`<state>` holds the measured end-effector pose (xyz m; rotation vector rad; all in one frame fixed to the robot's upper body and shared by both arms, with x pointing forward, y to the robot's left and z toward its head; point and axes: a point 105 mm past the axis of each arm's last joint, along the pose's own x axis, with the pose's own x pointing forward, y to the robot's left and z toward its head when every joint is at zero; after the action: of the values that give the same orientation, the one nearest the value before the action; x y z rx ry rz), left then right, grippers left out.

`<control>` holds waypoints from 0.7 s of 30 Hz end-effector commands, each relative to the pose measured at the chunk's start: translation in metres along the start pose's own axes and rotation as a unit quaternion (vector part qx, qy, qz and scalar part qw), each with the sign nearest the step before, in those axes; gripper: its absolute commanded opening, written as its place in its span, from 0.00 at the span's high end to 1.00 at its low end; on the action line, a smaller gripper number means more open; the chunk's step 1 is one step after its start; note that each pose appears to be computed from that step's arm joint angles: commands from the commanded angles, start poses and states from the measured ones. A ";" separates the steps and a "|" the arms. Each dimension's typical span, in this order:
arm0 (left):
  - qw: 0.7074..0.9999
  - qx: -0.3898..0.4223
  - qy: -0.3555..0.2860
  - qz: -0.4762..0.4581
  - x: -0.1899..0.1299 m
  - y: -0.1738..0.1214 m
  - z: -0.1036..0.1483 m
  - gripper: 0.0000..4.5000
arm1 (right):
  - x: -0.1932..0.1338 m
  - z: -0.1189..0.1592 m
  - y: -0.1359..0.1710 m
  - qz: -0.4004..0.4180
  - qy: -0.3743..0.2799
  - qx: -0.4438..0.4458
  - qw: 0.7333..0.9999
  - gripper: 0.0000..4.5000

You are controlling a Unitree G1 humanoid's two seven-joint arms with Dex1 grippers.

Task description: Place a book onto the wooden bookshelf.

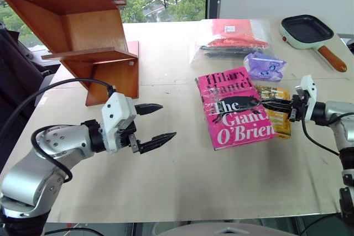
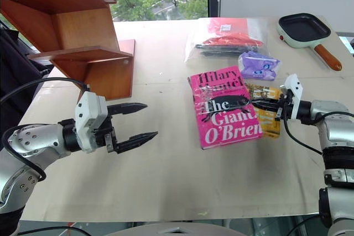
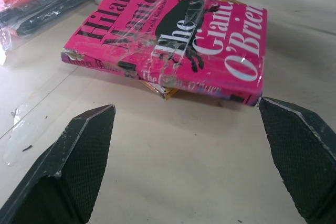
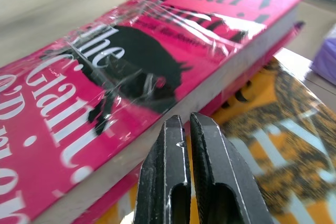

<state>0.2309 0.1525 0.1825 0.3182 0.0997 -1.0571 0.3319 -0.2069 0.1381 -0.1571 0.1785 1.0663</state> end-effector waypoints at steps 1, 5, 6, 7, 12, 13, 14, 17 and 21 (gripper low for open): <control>1.000 0.013 -0.007 -0.001 0.000 -0.001 0.004 0.00 | 0.008 0.010 0.007 0.015 -0.015 -0.015 1.000 0.99; 1.000 0.012 -0.006 0.000 0.000 -0.001 0.003 0.00 | 0.015 0.011 0.009 0.020 -0.018 -0.016 1.000 0.99; 1.000 0.012 -0.005 0.000 0.000 0.000 0.003 0.00 | 0.017 0.011 0.009 0.021 -0.019 -0.016 0.999 0.99; 1.000 0.012 -0.005 0.000 -0.001 -0.001 0.003 0.00 | 0.019 0.011 0.009 0.022 -0.020 -0.017 0.999 0.99; 1.000 0.011 -0.002 0.004 -0.003 -0.001 0.002 0.00 | 0.023 0.012 0.008 0.022 -0.023 -0.017 0.999 0.99; 1.000 0.010 -0.001 0.004 -0.003 -0.001 0.001 0.00 | 0.024 0.012 0.008 0.023 -0.024 -0.017 0.999 0.99; 1.000 0.010 -0.001 0.004 -0.003 -0.002 0.001 0.00 | 0.024 0.012 0.009 0.024 -0.025 -0.017 0.999 0.99; 1.000 0.009 0.001 0.004 -0.004 -0.002 0.000 0.00 | 0.027 0.012 0.011 0.028 -0.026 -0.018 0.999 0.99; 1.000 0.008 0.002 0.004 -0.004 -0.001 0.000 0.00 | 0.032 0.011 0.012 0.031 -0.029 -0.019 0.999 0.99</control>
<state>0.2290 0.1549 0.1758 0.3103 0.1267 -1.0500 0.3348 -0.1766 0.1283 -0.1286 0.1635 1.1189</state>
